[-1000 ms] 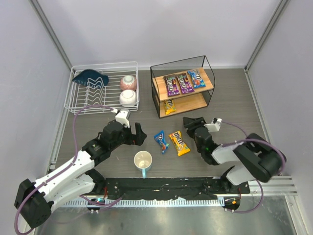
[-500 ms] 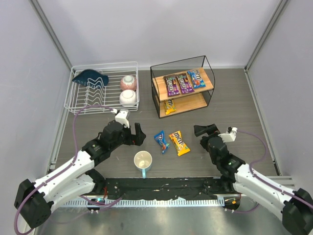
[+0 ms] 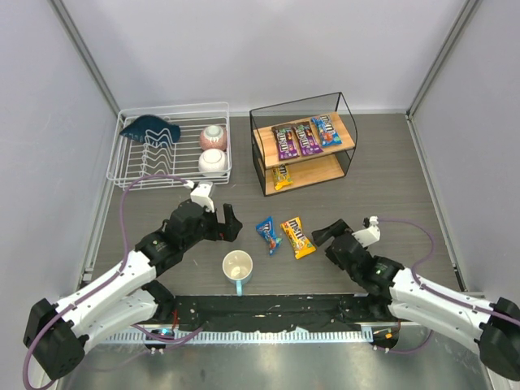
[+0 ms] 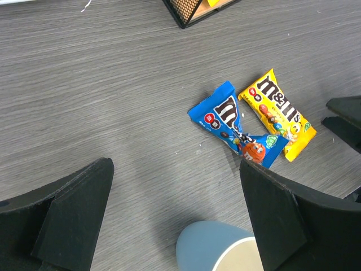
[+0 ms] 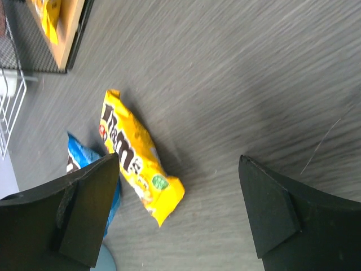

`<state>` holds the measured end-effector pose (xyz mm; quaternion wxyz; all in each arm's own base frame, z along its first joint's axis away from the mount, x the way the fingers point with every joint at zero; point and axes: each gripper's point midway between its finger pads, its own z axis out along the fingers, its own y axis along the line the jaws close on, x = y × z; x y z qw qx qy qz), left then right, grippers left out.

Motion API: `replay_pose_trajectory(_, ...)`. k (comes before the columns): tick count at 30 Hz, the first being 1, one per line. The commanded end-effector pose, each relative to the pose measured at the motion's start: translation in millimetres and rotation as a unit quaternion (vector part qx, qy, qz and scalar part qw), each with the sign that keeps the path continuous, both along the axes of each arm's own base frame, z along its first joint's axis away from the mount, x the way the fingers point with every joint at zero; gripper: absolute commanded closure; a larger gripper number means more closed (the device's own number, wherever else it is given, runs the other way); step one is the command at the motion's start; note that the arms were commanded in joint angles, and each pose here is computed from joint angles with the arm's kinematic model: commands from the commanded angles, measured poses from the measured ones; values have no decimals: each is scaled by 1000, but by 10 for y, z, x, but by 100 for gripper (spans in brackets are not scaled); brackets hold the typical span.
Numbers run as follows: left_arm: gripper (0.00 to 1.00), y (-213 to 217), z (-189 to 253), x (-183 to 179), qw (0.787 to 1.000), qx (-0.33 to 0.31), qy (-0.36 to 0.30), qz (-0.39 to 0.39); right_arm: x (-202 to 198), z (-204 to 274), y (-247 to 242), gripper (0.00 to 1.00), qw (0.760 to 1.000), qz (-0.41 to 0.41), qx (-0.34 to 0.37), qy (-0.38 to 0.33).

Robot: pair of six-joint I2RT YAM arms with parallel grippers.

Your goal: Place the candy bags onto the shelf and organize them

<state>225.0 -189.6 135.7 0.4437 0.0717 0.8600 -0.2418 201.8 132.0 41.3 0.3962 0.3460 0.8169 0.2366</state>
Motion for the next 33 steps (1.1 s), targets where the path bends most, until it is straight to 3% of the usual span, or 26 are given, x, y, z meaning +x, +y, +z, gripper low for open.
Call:
replay_pose_trajectory(1,0,-8,106,25,1000,-7,-17,2,-74,78,117,8,1000,-9,12,7)
replay_pose_trajectory(13,0,-11,83,30,1000,-3,-14,2,-346,-67,518,10,999,0,43,4)
replay_pose_trajectory(24,0,-16,92,36,1000,-3,-15,2,-289,-148,423,13,998,-44,53,-18)
replay_pose_trajectory(33,0,-26,79,41,1000,-2,-13,0,-299,-303,354,28,996,-63,61,-10)
